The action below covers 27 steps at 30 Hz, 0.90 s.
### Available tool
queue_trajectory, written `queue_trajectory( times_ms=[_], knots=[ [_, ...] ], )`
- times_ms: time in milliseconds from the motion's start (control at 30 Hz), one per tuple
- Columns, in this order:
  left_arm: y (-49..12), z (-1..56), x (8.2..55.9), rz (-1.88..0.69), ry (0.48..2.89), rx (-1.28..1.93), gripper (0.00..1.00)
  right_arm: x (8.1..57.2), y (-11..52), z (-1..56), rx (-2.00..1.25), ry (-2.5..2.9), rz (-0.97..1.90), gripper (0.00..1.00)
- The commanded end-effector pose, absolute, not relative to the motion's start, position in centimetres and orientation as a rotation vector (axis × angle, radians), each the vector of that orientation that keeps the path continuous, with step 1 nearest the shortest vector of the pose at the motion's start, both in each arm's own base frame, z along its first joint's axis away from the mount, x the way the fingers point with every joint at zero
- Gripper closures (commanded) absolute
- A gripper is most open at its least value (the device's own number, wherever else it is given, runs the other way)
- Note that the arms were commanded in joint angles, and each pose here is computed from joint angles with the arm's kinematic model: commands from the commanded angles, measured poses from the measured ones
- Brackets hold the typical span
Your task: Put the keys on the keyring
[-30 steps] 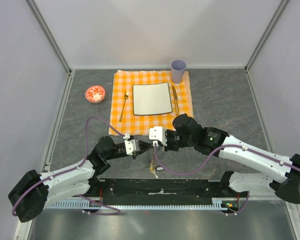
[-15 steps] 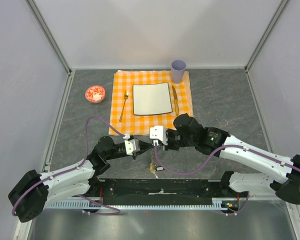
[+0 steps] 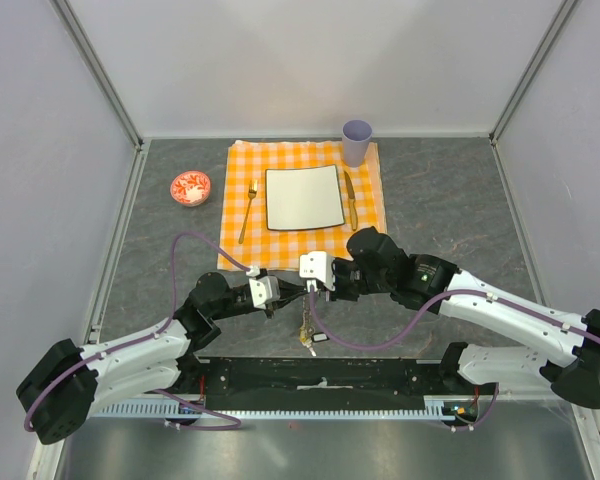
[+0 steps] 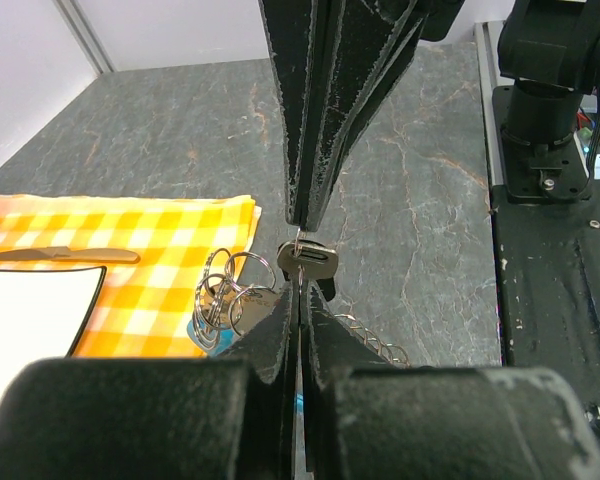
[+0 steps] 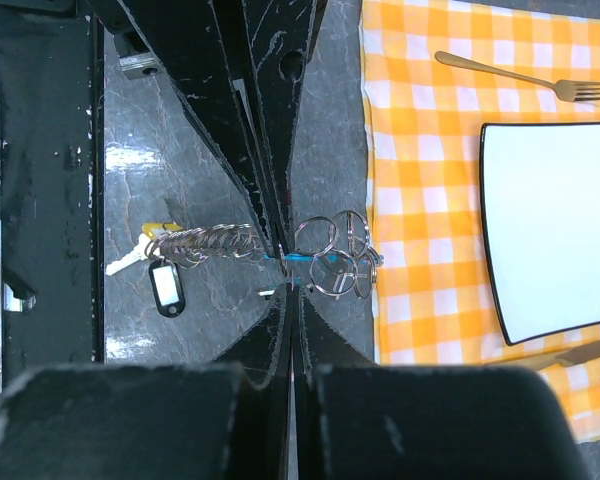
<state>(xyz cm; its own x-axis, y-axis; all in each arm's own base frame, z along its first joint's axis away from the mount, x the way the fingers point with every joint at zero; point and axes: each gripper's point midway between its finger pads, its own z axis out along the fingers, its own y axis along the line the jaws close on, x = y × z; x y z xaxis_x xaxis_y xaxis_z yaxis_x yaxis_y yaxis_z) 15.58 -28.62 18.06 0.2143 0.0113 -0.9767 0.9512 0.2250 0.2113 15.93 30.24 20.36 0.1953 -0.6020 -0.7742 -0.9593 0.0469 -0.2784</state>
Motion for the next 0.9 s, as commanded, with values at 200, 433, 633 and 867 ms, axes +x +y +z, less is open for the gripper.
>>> queue_trajectory(
  times_ms=[200,433,633,867],
  knots=[
    [-29.0,21.2,16.0,-0.903,1.061,1.065,0.98,16.1,31.4,22.3,-1.628,1.449,0.575,1.0],
    [-29.1,21.1,15.9,-0.906,1.059,1.071,0.98,16.1,31.4,22.2,-1.632,1.451,0.571,1.0],
    [-29.1,21.0,16.0,-0.901,1.062,1.072,0.98,15.8,31.5,22.6,-1.632,1.433,0.592,1.0],
    [-28.9,20.7,16.1,-0.88,1.057,1.082,0.98,15.3,31.3,23.2,-1.634,1.411,0.611,1.0]
  ],
)
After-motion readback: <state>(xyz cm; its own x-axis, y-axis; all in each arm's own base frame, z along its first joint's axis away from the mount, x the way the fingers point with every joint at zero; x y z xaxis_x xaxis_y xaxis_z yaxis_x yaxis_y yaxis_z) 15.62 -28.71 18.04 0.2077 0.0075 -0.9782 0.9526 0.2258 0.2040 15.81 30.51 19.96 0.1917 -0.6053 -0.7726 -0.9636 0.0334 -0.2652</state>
